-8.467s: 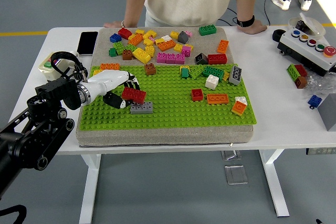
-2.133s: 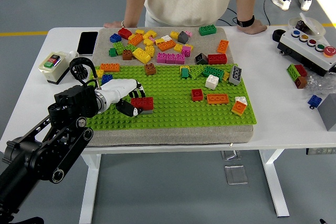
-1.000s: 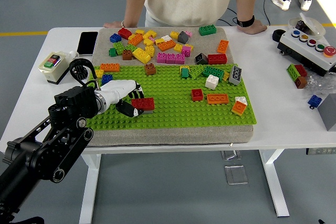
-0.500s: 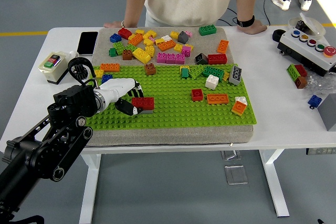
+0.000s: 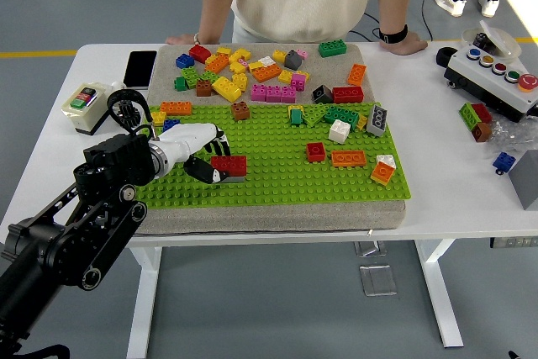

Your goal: Pick up the brick,pile it on top of brick,press brick,pick up the brick,pile it on top of brick,press brick

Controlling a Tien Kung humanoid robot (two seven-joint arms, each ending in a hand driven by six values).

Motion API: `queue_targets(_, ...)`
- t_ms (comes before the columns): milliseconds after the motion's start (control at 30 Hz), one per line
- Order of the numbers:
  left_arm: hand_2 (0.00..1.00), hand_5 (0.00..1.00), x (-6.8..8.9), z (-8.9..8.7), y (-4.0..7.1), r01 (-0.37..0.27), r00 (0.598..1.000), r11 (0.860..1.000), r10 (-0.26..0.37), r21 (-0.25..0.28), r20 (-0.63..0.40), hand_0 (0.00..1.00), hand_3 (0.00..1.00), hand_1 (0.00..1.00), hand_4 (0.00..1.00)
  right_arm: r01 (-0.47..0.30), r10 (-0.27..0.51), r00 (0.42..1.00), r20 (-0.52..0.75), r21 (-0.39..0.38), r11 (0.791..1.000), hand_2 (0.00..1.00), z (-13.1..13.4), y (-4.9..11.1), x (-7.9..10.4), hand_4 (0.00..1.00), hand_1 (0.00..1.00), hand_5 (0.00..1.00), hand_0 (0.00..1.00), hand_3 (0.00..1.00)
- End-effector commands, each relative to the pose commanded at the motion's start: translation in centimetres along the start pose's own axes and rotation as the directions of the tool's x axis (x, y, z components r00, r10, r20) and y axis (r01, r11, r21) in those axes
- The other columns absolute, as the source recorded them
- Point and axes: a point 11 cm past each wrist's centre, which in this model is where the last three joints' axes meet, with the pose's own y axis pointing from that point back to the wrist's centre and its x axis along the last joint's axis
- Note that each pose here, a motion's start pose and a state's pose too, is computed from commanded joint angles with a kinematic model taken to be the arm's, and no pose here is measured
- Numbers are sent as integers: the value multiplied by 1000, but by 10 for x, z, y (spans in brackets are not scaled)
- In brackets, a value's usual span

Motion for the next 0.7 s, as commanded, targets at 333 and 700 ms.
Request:
queue_targets(333,708,284,0,0,0,-3,1000,1000,3,-9,-4,775,674,701,800,1,-1,1000,0,-1,1000,722,1,0,0,998,679,645,752,715)
queue_targets(700,742,293,1,0,-1,-9,1000,1000,9,-14,-6,788,726,708,838,1,-1,1000,1,0,1000,722,0,0,0,998,678,646,753,713)
